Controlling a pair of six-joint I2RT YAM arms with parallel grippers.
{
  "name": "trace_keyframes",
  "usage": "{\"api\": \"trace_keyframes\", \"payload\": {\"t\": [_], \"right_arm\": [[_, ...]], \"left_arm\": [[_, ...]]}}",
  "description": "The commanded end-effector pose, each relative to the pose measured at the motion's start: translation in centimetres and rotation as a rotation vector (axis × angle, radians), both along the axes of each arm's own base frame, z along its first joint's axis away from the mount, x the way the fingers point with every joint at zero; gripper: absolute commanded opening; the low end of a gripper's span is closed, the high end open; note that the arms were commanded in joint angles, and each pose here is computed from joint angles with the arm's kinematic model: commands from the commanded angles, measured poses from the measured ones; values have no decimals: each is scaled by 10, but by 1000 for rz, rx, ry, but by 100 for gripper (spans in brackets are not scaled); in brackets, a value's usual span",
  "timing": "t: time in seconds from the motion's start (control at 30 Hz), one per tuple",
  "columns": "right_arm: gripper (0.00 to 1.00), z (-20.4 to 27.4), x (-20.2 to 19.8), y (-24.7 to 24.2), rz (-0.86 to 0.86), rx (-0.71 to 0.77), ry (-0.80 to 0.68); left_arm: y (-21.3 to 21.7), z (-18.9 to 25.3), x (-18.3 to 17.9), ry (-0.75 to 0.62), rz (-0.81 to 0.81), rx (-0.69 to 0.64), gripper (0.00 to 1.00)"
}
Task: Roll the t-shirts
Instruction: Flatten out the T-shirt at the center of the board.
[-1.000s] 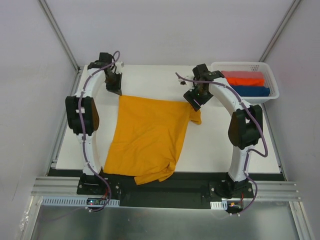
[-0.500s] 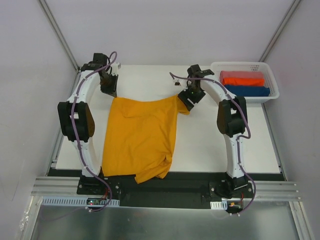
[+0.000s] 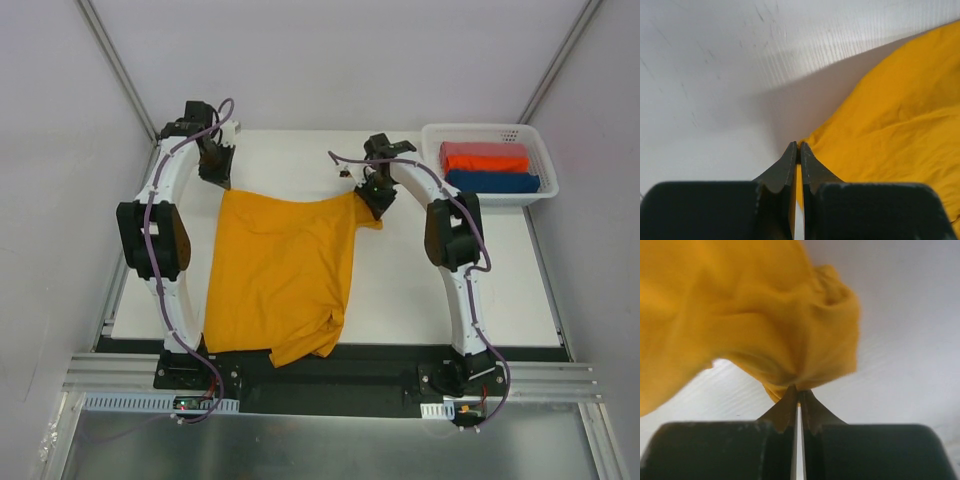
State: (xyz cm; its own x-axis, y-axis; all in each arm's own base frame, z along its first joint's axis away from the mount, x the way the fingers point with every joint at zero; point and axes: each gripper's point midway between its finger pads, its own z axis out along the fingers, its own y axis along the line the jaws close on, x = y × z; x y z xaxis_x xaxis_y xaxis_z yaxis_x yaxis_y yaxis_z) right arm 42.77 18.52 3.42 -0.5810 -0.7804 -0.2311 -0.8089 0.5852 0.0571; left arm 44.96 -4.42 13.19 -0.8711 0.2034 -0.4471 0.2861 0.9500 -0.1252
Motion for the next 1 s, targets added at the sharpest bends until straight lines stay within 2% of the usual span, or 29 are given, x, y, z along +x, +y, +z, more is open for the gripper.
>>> {"api": "trace_keyframes", "payload": {"t": [0.0,0.03,0.17,0.2,0.37,0.43,0.5,0.53,0.57,0.63,0.67,0.7,0.73,0.77,0.8,0.83,0.87,0.9,0.93,0.97], "right_arm": [[1,84,60,-35,-57,-120,-364],[1,103,72,-51,-53,-207,-450],[1,182,98,-76,-60,-282,-722],[1,214,102,-79,-80,-273,-818],[1,277,88,-91,-91,-303,-965],[1,284,68,-93,-74,-309,-969],[1,273,48,-84,-25,-298,-932],[1,276,29,-80,6,-265,-925],[1,243,13,-77,56,-273,-840],[1,217,-27,-61,126,-223,-748],[1,183,-52,-58,173,-217,-642],[8,163,-85,-50,241,-206,-526],[32,149,-110,-38,255,-128,-437],[51,148,-132,-37,255,-98,-399],[65,136,-153,-40,255,-89,-333],[83,138,-159,-42,222,-63,-328],[89,141,-162,-43,164,-43,-335],[96,152,-151,-50,72,-13,-370],[100,158,-147,-47,7,55,-353],[97,163,-144,-48,-110,116,-313]], "left_arm": [[-4,79,31,-221,-25,-11,0],[-6,93,33,-257,-34,-20,0],[-14,168,31,-439,-59,-65,0],[-17,185,30,-479,-59,-75,0],[-23,257,1,-649,-97,-107,0],[-22,277,-20,-701,-117,-96,0],[-26,257,-35,-662,-182,-84,0],[-26,262,-52,-679,-202,-80,0],[-28,229,-60,-607,-245,-81,0],[-30,215,-83,-581,-273,-82,0],[-30,181,-94,-497,-280,-90,0],[-32,167,-106,-456,-292,-105,0],[-34,164,-124,-451,-312,-115,0],[-34,129,-141,-359,-321,-124,0],[-33,115,-153,-321,-316,-125,0],[-33,106,-168,-304,-317,-126,0],[-32,78,-183,-232,-321,-130,0],[-31,68,-189,-210,-321,-131,0],[-32,60,-194,-187,-320,-135,0],[-31,46,-199,-142,-316,-141,0]]}}
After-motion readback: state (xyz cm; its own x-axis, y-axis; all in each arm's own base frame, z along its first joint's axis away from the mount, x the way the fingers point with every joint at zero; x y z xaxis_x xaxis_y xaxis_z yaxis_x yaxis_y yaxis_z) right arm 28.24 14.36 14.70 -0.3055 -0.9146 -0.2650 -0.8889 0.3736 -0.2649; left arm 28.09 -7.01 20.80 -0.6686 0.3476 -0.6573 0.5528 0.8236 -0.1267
